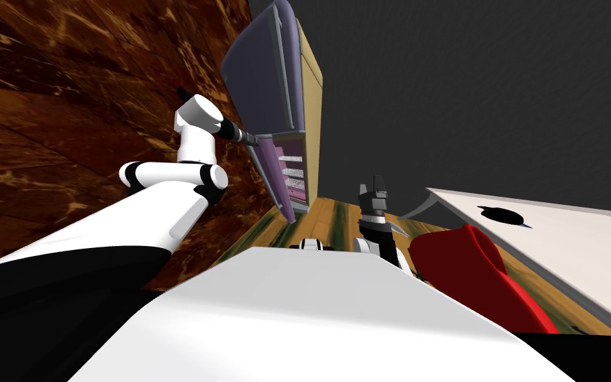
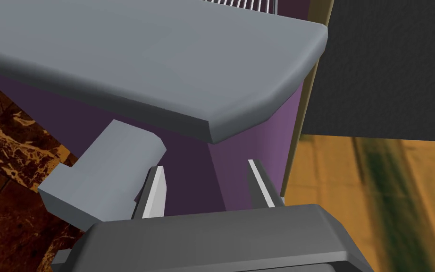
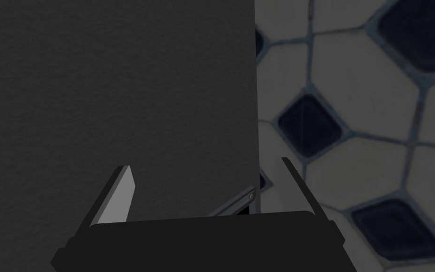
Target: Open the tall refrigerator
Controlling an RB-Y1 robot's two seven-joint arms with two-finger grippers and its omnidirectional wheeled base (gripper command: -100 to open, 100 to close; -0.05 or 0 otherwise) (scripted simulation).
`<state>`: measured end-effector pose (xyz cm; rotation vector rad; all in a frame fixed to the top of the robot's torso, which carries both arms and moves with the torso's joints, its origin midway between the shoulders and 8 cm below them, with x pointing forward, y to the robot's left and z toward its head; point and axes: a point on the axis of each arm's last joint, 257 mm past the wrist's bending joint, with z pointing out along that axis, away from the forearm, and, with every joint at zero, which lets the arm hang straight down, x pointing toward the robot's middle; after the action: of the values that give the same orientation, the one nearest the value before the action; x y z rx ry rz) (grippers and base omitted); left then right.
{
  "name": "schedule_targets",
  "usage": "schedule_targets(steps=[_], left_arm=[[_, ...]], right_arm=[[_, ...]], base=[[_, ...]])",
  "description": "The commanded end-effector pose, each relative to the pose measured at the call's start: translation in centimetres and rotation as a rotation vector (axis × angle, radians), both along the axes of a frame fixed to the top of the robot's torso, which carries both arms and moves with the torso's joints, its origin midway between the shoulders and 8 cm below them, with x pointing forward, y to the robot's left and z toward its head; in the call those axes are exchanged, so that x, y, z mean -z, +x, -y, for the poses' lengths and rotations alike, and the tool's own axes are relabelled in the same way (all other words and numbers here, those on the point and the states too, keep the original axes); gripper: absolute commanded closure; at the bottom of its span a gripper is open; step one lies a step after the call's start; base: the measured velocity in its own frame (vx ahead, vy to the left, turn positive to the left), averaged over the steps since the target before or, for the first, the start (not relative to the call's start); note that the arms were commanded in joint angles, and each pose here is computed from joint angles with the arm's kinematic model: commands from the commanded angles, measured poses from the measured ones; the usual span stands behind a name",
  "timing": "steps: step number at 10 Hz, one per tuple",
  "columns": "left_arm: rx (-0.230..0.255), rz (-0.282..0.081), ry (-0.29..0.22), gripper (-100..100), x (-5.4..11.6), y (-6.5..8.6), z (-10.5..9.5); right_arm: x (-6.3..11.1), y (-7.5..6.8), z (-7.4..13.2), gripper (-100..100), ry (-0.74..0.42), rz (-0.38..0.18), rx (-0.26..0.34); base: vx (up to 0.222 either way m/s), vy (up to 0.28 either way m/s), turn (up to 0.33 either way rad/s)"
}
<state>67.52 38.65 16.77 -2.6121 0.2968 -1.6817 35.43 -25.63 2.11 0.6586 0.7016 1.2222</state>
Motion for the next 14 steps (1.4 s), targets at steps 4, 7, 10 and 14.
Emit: schedule_targets(steps=[4,7,10,14], left_arm=[[0.052,-0.012,0.004,100,0.2,-0.1,2.0],[0.123,-0.013,0.004,100,0.0,-0.3,4.4],[0.170,-0.013,0.005,100,-0.2,-0.5,5.9],[0.239,-0.034,0.004,100,0.2,-0.9,8.2]], right_arm=[[0.0,0.0,0.0,0,-0.001,0.000,0.000],[0.0,0.0,0.0,0,-0.001,0.000,0.000],[0.0,0.0,0.0,0,-0.001,0.000,0.000],[0.0,0.0,0.0,0,-0.001,0.000,0.000]], base=[[-0.034,0.090,-0.048],[-0.094,0.280,-0.028],[-0.099,0.245,-0.008],[-0.108,0.275,-0.044]])
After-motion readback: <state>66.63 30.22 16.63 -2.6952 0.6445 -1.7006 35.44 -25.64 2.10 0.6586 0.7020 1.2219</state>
